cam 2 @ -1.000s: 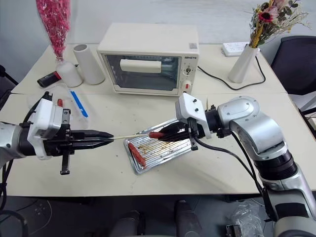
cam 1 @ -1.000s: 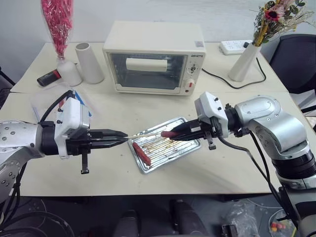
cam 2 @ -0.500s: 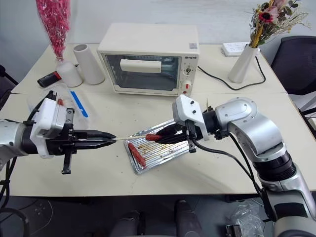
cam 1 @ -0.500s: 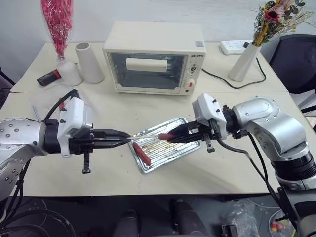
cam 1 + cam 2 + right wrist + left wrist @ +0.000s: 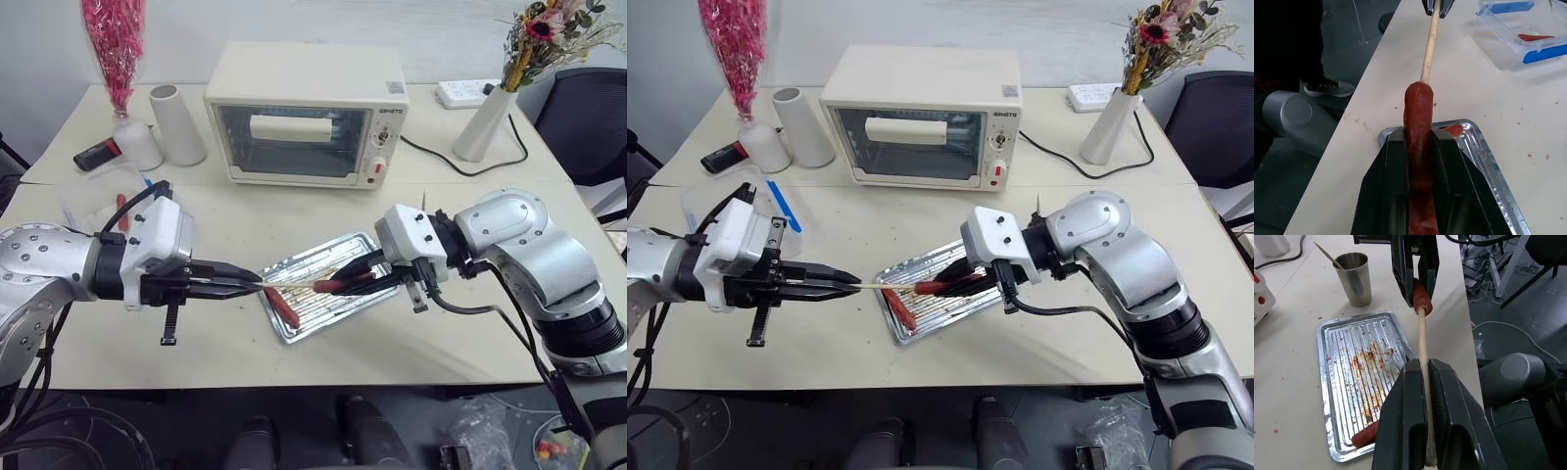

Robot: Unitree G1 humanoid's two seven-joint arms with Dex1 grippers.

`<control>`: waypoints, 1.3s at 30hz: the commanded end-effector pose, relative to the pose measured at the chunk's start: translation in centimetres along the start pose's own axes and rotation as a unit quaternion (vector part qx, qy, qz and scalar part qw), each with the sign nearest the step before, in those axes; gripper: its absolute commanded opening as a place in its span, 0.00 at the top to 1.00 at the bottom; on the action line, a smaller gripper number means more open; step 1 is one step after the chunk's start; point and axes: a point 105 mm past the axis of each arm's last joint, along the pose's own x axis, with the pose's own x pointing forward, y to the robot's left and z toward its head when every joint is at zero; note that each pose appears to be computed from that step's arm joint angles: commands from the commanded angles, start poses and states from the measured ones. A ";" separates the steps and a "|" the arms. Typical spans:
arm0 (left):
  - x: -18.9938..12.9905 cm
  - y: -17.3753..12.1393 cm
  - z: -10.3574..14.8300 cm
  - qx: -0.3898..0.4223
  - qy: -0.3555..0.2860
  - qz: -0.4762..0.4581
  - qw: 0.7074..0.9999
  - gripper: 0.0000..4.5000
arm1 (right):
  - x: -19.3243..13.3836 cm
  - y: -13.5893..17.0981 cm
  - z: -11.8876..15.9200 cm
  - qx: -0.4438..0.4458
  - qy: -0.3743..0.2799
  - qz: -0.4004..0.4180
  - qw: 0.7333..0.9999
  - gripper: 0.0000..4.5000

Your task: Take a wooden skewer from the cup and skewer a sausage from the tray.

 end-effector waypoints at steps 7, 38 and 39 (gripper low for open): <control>-0.9 0.6 -0.3 0.004 -0.007 0.082 0.997 1.00 | -0.2 -0.6 1.6 -0.057 0.002 -0.020 0.998 0.17; -14.4 8.8 -11.1 -0.193 0.026 0.672 0.715 0.87 | -6.2 -5.6 7.0 0.145 -0.154 -0.199 0.957 0.00; -14.4 8.9 -11.2 -0.194 0.026 0.672 0.714 0.82 | -6.2 -5.6 7.0 0.145 -0.154 -0.199 0.957 0.00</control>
